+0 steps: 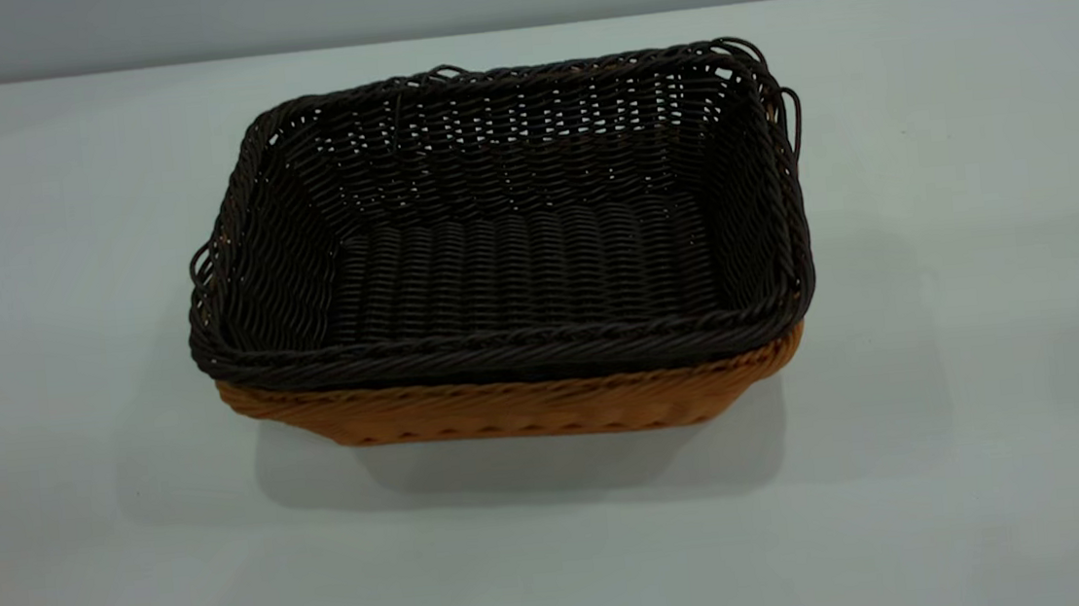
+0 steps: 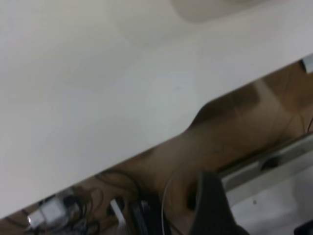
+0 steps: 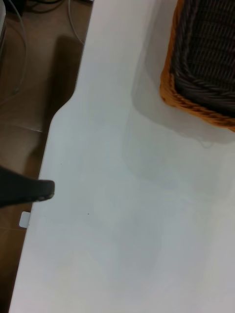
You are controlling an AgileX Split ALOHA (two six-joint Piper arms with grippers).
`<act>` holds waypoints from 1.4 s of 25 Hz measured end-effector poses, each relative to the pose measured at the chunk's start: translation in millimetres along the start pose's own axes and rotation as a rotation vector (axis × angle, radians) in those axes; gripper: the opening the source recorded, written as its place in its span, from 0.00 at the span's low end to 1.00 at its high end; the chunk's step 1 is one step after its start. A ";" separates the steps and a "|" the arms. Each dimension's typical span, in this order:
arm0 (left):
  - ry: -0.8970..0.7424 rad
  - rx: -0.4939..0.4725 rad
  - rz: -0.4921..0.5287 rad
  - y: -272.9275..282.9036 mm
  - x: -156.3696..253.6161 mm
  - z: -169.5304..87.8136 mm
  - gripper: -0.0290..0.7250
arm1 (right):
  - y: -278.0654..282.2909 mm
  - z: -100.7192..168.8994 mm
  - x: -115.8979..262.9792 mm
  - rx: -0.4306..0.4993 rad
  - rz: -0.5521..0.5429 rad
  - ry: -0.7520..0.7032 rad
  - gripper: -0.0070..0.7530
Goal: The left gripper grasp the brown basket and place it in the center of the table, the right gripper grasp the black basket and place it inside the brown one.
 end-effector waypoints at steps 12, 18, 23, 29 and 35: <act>0.082 -0.022 -0.164 17.1 4.8 7.1 0.63 | 5.6 -10.8 0.2 0.077 -0.044 -0.092 0.72; 0.266 -0.152 -0.234 24.8 9.2 21.9 0.63 | 29.0 -22.9 5.1 0.217 -0.220 -0.214 0.72; 0.339 -0.214 -0.350 36.4 16.5 25.3 0.63 | 42.9 -20.9 11.0 0.250 -0.331 -0.223 0.72; 0.357 -0.235 -0.411 42.0 20.9 24.9 0.63 | 43.0 -20.9 11.3 0.251 -0.331 -0.222 0.72; 0.357 -0.235 -0.412 42.1 20.9 24.9 0.63 | 42.9 -20.9 11.4 0.250 -0.330 -0.222 0.72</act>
Point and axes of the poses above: a point on each arm's last joint axis where the gripper is mounted, y pointing back along that axis away from the gripper, z along the wrist's bending axis when the last joint is at zero, x = y × z, the point moved 8 cm from there along -y, pointing out along that axis toward the gripper, and after that the axes turned 5 degrees about y, right-handed, at the moved point
